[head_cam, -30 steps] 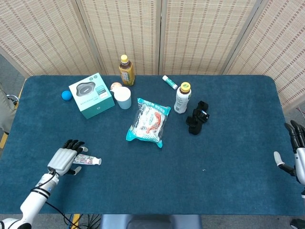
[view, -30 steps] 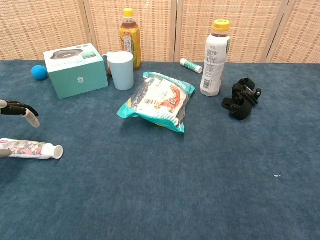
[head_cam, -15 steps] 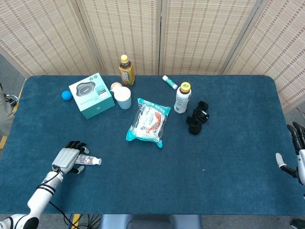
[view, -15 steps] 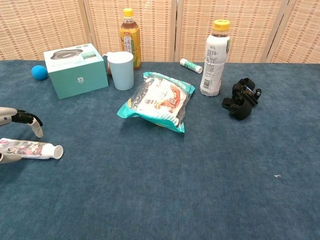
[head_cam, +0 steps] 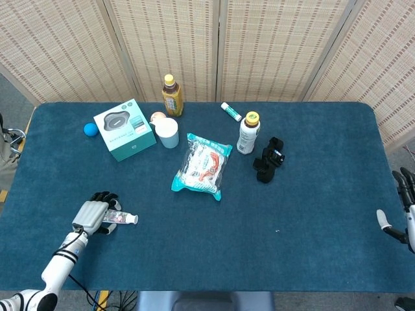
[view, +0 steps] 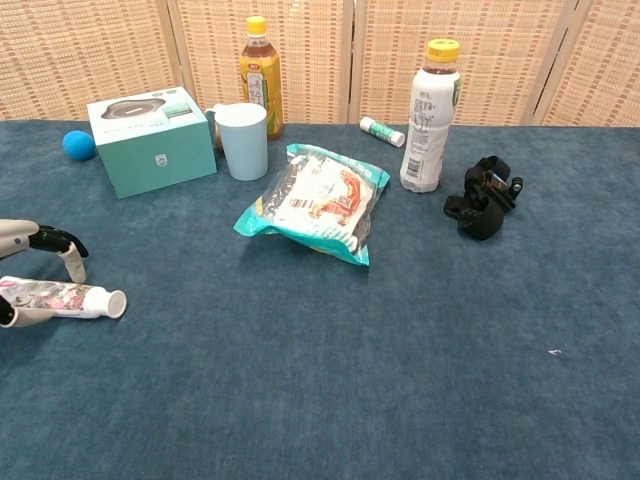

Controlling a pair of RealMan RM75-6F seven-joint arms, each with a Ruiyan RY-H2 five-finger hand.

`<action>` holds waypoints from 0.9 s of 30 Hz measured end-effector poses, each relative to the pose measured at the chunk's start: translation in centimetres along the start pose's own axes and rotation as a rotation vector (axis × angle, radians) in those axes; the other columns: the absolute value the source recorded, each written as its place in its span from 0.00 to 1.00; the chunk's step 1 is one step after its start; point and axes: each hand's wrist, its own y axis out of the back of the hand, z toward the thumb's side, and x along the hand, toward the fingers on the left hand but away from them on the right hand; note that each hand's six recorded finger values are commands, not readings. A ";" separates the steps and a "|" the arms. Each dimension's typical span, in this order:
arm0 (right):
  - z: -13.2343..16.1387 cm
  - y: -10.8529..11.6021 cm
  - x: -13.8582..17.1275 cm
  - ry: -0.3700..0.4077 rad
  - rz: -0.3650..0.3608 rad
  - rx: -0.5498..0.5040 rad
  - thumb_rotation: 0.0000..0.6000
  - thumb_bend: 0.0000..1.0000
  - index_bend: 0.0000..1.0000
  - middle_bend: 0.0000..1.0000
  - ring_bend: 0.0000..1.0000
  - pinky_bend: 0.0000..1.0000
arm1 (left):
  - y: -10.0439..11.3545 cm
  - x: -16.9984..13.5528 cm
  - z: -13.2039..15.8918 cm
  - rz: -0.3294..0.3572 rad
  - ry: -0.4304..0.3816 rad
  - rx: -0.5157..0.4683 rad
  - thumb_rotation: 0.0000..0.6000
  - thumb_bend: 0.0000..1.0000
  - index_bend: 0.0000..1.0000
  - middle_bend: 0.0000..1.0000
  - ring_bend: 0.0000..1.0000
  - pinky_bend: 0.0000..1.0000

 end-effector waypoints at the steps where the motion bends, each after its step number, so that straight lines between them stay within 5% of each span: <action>1: 0.0 0.0 0.0 0.000 -0.001 0.000 1.00 0.29 0.04 0.05 0.00 0.00 | -0.1 0.0 0.0 0.001 0.001 0.000 0.96 0.28 0.36 0.16 0.08 0.07; 18: 0.1 0.2 0.3 -0.004 0.003 -0.003 1.00 0.29 0.04 0.05 0.00 0.00 | -0.7 0.4 -0.6 0.000 0.008 -0.012 1.00 0.28 0.37 0.18 0.11 0.08; 27: 0.2 0.3 0.4 -0.003 -0.004 -0.001 1.00 0.29 0.04 0.05 0.00 0.00 | -0.7 0.5 -0.6 0.018 -0.008 -0.023 1.00 0.31 0.45 0.32 0.25 0.26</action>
